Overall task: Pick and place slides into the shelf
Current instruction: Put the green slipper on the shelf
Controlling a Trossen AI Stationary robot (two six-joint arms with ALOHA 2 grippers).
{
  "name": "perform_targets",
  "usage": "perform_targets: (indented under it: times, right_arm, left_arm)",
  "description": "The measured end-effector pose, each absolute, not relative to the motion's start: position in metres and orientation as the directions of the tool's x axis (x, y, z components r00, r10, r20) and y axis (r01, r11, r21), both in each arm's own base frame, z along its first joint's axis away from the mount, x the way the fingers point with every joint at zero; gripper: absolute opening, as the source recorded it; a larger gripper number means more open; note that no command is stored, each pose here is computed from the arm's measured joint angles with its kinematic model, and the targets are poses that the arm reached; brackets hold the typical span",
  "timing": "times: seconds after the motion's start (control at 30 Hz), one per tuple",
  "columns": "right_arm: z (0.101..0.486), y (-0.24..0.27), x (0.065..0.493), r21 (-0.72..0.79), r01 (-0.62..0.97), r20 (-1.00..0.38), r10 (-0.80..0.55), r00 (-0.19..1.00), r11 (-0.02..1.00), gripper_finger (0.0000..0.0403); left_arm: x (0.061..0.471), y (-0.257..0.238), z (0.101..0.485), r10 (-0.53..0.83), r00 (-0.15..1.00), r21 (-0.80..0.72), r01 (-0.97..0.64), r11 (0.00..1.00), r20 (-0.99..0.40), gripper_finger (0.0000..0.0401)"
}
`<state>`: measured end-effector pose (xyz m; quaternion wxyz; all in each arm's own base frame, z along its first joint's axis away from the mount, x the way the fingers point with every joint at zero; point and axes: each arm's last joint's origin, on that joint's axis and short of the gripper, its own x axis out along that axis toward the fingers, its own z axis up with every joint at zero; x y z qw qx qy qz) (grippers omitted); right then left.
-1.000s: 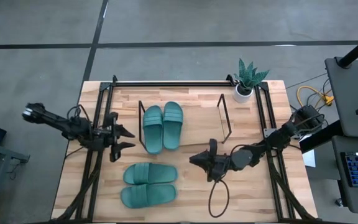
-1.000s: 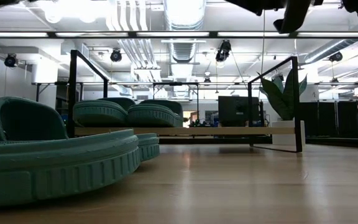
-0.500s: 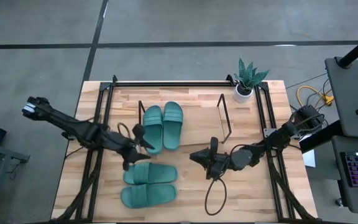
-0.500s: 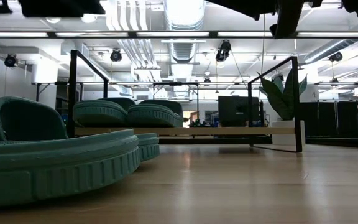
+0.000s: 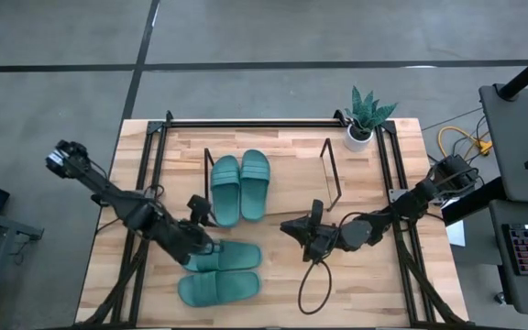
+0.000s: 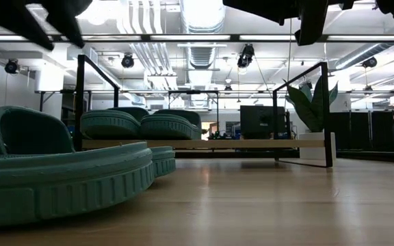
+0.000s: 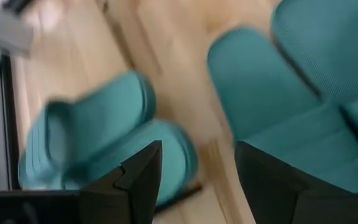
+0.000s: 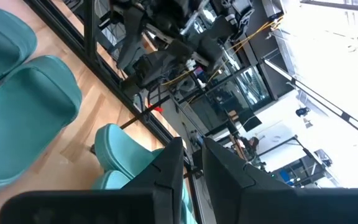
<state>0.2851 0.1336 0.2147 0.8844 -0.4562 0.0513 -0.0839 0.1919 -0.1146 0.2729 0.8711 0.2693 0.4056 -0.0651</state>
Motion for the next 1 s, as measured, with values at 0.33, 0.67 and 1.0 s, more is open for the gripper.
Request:
perform_targets:
  times: [0.33,0.67,1.0]
  right_arm:
    - [0.215,0.134,0.285,-0.812,0.103,-0.014,-0.195,0.981,0.575,0.0052]
    - [0.215,0.134,0.285,-0.810,0.103,-0.014,-0.195,0.981,0.578,0.0052]
    - [0.215,0.134,0.285,-0.810,0.103,-0.014,-0.195,0.981,0.577,0.0052]
  left_arm:
    - [0.186,-0.129,0.243,0.236,0.531,0.446,0.312,0.839,-0.814,0.0187]
    - [0.185,-0.138,0.220,0.284,0.358,0.424,0.414,0.805,-0.889,0.0187]
    - [0.185,-0.147,0.206,0.223,0.236,0.300,0.375,0.877,-0.946,0.0187]
